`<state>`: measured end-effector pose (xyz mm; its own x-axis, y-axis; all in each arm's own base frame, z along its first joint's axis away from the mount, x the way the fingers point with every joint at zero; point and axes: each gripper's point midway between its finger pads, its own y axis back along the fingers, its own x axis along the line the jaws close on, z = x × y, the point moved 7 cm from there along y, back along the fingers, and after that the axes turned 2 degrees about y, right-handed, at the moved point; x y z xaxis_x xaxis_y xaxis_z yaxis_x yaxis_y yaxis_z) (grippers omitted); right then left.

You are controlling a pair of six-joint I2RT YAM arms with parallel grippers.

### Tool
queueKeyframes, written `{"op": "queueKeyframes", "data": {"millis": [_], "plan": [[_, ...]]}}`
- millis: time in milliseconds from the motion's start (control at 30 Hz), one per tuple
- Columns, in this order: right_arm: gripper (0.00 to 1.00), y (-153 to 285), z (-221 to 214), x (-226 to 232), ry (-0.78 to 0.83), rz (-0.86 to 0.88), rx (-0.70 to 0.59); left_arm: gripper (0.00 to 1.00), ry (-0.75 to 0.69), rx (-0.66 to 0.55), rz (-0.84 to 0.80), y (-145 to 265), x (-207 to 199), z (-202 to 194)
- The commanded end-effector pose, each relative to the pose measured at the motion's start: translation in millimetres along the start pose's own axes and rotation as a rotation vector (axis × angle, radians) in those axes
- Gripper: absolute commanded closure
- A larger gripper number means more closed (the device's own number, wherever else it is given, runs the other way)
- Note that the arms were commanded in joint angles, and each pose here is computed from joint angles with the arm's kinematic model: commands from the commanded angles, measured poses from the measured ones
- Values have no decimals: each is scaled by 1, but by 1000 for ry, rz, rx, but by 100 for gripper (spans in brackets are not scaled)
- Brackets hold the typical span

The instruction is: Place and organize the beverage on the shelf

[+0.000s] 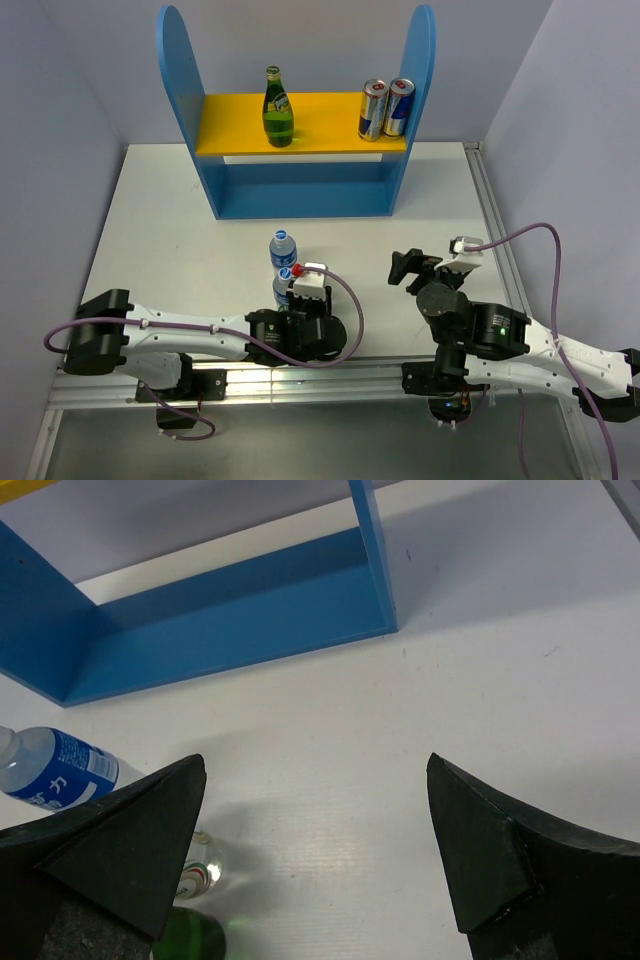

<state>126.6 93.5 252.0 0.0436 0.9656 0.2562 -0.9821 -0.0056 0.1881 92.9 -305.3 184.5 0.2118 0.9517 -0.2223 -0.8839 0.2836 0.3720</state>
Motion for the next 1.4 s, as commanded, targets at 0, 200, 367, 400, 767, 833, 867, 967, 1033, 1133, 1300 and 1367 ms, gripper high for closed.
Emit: {"op": "queueKeyframes", "data": {"millis": [0,200,367,400,767,833,867,967,1033,1133,1300,1367], "plan": [[2,-1,-2,-3,-20,-21,-20,62,31,-7,3,-2,-1,2],[2,-2,-2,-2,-10,-25,-19,91,32,-17,35,-3,2,3],[2,-1,-1,-2,-15,-23,-23,100,21,-22,48,1,2,12],[2,-1,-1,-2,-12,-25,-24,100,24,-23,49,2,1,16],[2,-1,2,-4,-25,-30,-35,100,50,-77,-13,27,-11,79],[2,0,3,-4,-29,-29,-38,100,52,-90,-24,30,-12,90],[2,0,4,-4,-29,-29,-38,100,55,-95,-28,32,-14,95],[2,0,4,-4,-32,-28,-39,100,29,-117,-34,40,-15,120],[2,0,5,-5,-32,-31,-40,100,56,-148,-45,48,-15,149],[3,0,6,-6,-39,-32,-44,100,73,-202,-46,56,-4,192],[3,1,7,-7,-43,-31,-48,100,119,-329,-17,62,36,273],[3,1,7,-6,-47,-29,-50,100,118,-370,-20,68,46,301]]}}
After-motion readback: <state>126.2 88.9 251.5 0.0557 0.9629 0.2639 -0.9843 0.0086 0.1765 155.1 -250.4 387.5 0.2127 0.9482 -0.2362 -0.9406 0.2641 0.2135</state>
